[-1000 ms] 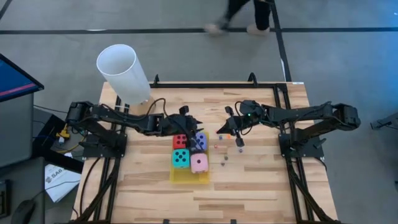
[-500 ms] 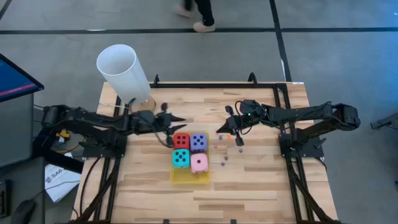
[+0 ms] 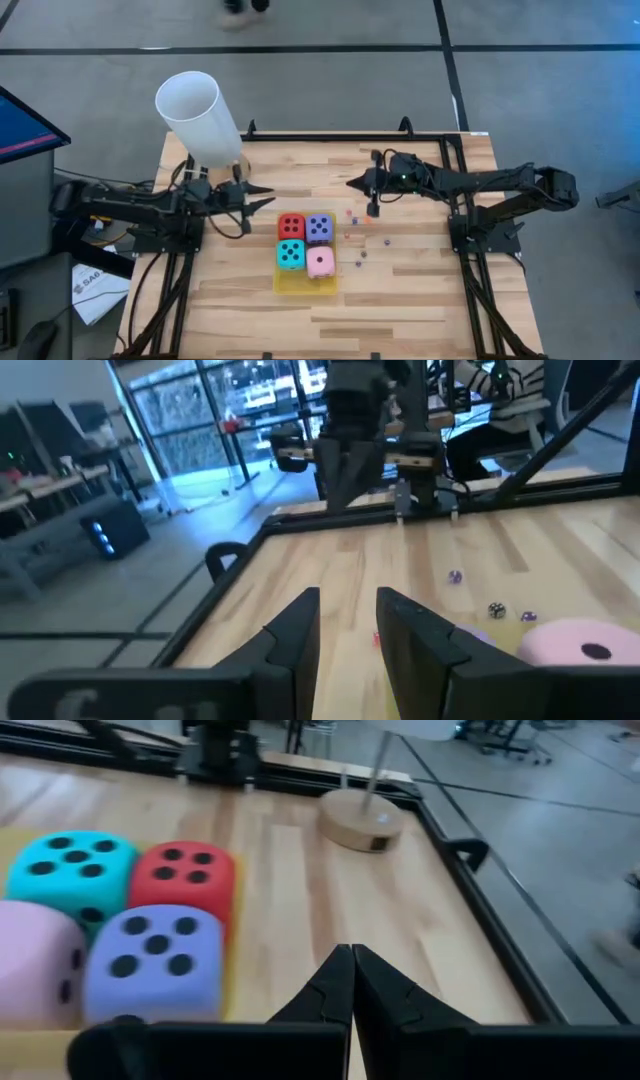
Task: Pick & Place Dice
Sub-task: Put the red die into the yellow bin
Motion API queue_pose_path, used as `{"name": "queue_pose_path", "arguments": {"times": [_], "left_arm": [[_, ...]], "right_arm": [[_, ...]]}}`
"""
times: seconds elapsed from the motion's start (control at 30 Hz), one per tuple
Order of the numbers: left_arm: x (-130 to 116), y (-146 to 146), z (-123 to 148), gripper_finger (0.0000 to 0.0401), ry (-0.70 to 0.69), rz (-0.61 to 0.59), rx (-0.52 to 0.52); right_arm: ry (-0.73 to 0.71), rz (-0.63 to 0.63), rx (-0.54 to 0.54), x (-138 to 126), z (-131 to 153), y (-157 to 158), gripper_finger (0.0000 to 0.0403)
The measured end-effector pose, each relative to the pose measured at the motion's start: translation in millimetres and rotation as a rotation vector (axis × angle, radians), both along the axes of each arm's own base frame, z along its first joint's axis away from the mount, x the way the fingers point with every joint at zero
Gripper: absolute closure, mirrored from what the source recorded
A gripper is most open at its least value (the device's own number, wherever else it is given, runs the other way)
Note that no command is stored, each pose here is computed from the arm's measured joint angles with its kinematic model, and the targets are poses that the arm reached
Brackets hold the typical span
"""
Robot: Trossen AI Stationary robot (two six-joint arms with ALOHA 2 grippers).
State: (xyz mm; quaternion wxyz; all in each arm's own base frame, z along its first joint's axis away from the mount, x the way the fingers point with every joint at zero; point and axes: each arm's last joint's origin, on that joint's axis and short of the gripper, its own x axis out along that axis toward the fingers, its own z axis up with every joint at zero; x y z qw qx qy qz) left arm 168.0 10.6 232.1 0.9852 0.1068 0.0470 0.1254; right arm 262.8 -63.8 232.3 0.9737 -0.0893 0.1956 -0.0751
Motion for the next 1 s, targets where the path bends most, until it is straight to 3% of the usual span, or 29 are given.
{"name": "queue_pose_path", "arguments": {"times": [0.17,0.7,1.0], "left_arm": [[-13.1,0.1,-3.4,0.0311,-0.018,0.001,0.077],[-37.0,25.7,-30.8,0.0311,-0.012,0.199,0.049],[-37.7,27.2,-21.8,0.0311,-0.108,0.222,0.055]], "right_arm": [[0.006,-0.035,0.004,-2.4,-0.7,-8.6,0.0403],[0.000,-0.037,0.004,-2.6,-0.2,-10.3,0.0403],[0.000,-0.010,0.001,-1.1,-0.2,-4.5,0.0403]]}}
